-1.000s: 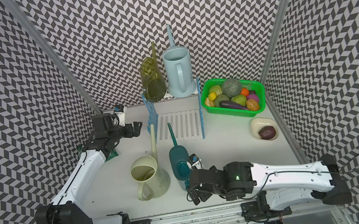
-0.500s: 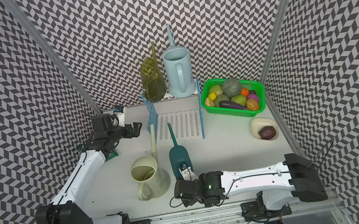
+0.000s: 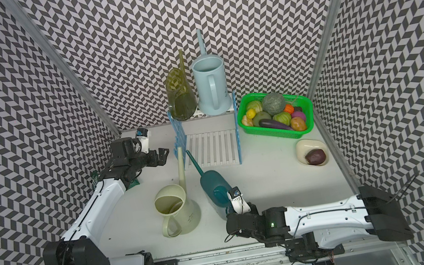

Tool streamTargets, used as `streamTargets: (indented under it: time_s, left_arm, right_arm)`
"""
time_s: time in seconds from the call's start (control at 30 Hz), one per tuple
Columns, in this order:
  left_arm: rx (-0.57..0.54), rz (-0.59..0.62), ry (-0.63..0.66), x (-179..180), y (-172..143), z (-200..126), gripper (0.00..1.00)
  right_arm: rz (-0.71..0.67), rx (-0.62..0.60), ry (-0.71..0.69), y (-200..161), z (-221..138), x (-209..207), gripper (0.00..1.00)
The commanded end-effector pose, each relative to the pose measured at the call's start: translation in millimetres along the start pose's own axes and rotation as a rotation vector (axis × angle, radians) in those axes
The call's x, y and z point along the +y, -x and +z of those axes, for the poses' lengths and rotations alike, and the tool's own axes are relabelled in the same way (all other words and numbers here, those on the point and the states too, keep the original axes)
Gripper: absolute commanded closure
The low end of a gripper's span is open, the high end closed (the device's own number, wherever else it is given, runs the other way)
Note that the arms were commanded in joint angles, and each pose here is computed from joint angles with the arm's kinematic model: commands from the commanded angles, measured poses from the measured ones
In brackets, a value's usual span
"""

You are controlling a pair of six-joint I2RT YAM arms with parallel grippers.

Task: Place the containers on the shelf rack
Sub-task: 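Pick up a container from the center of the board.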

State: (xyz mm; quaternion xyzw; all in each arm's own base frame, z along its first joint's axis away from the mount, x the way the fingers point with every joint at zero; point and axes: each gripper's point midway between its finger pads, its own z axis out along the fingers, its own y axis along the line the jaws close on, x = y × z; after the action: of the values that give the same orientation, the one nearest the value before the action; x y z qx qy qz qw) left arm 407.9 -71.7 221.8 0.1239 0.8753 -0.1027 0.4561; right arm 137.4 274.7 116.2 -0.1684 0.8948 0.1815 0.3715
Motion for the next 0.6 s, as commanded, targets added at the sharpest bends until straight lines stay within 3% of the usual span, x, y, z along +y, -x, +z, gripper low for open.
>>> streamTargets:
  time_s: [0.0, 0.57]
  left_arm:
    - [-0.003, 0.007, -0.015, 0, -2, 2, 0.0]
    - [0.024, -0.001, -0.033, -2, -12, 9, 0.0]
  right_arm:
    - [-0.013, -0.137, 0.11, 28, -2, 23, 0.41]
    - [-0.064, -0.324, 0.189, 23, -5, 7, 0.52]
